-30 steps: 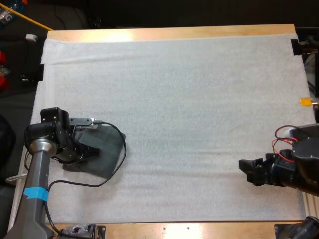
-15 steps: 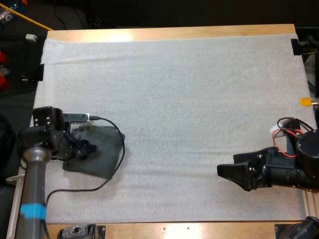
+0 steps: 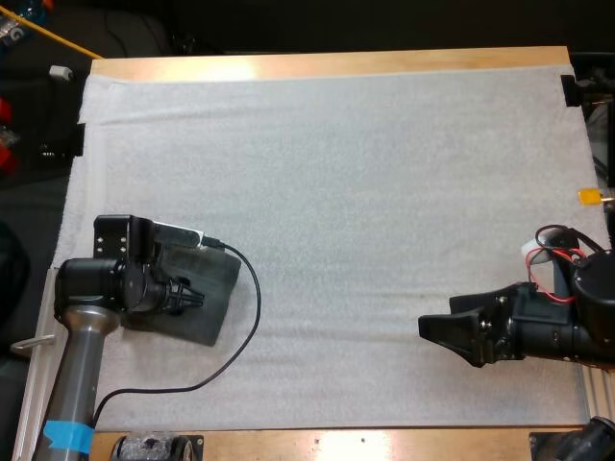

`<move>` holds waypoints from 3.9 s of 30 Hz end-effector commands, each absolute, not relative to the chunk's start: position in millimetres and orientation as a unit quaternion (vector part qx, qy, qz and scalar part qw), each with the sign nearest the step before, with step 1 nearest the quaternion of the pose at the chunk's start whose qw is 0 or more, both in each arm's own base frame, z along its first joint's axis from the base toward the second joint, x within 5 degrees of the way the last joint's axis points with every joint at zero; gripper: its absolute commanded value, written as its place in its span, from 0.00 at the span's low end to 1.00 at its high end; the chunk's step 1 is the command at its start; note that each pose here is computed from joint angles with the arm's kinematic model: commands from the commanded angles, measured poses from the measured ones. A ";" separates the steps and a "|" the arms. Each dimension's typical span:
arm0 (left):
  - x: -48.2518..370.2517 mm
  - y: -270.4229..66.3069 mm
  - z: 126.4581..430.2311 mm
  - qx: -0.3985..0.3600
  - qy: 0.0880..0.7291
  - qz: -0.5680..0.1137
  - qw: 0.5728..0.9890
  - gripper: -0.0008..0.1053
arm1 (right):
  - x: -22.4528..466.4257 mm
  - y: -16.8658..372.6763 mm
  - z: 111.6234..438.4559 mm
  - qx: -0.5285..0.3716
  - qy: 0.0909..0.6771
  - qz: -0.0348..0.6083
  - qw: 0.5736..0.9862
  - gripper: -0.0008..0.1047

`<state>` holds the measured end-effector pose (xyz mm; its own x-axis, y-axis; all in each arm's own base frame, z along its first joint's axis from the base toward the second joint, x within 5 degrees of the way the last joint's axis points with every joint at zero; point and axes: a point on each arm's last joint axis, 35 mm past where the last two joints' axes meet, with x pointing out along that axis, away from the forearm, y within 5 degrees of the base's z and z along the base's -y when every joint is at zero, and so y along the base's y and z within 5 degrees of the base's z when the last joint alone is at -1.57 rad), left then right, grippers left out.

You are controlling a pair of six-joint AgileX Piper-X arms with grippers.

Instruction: Pick towel from pile, fold and stack

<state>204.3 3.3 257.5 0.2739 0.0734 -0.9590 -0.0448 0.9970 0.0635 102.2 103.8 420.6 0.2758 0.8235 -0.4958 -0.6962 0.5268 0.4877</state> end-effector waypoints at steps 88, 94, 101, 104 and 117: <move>197.9 -4.8 390.5 -0.070 0.447 -0.041 0.891 0.57 | 182.3 121.0 390.7 -0.011 0.347 0.366 0.863 0.67; 183.5 -4.6 397.2 -0.068 0.439 -0.039 0.895 0.57 | 216.6 90.3 377.2 0.002 0.366 0.305 0.879 0.67; 178.9 -4.4 397.3 -0.065 0.445 -0.037 0.892 0.57 | 214.8 30.9 381.9 0.024 0.370 0.201 0.907 0.67; 178.2 -4.4 396.9 -0.065 0.448 -0.036 0.891 0.57 | 200.8 11.5 383.7 0.017 0.384 0.169 0.908 0.67; 119.1 -4.4 418.5 -0.066 0.372 -0.040 0.925 0.57 | 126.3 2.1 417.9 -0.047 0.304 0.112 0.945 0.67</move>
<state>121.4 -3.7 418.1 0.7187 -0.1215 -0.6846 0.0270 0.9887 -0.1471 127.8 2.4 416.6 0.7882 0.1856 -0.5867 -0.2320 0.9727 -0.0040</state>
